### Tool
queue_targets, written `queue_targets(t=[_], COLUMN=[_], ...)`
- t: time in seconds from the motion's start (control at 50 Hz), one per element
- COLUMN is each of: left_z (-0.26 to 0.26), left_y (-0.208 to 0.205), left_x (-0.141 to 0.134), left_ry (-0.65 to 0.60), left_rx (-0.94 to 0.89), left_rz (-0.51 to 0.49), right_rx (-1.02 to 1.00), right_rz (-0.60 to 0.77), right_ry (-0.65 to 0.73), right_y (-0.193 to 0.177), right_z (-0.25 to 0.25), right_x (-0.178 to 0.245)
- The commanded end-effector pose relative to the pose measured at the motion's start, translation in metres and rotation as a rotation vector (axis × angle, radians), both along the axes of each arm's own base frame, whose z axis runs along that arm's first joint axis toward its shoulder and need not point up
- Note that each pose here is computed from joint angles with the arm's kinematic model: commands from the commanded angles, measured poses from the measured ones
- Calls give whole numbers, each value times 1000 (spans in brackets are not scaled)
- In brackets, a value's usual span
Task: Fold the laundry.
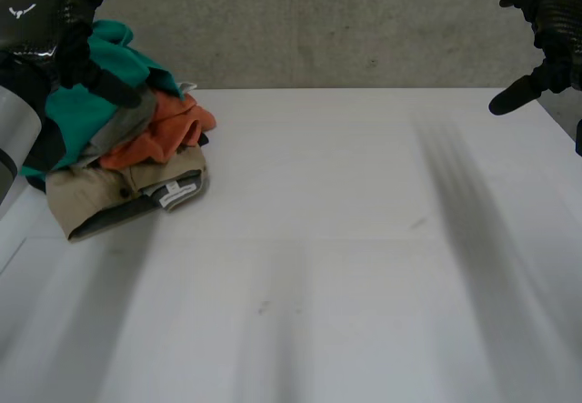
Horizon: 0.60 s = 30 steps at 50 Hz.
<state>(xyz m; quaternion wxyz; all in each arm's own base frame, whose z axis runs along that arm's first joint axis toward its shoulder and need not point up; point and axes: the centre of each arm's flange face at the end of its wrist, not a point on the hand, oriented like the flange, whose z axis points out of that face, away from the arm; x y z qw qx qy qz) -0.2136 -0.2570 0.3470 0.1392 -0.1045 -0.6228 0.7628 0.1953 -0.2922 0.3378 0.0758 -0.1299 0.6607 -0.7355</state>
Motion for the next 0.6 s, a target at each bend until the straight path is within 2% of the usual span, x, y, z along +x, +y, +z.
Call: queue_targets(t=[0.02, 0.12, 0.3, 0.38, 0.44, 0.5, 0.6], left_z=[3, -7, -51, -84, -106, -117, -111], left_y=[-40, -103, -196, -231, -247, -254, -255], left_x=[8, 43, 71, 94, 100, 96, 90], left_ry=[-13, -109, -332, -434, -482, -496, -490], left_rx=[-20, -35, -82, -109, -118, -126, -159], left_rz=[57, 196, 317, 382, 395, 362, 342], right_rx=[3, 4, 11, 18, 24, 30, 31], right_rz=[4, 7, 11, 11, 13, 11, 14], right_ry=[4, 9, 14, 15, 16, 17, 19], right_y=[0, 0, 1, 1, 0, -1, -1], right_z=[-1, -2, -4, -6, -8, -10, -11], right_x=[0, 1, 1, 1, 2, 2, 2])
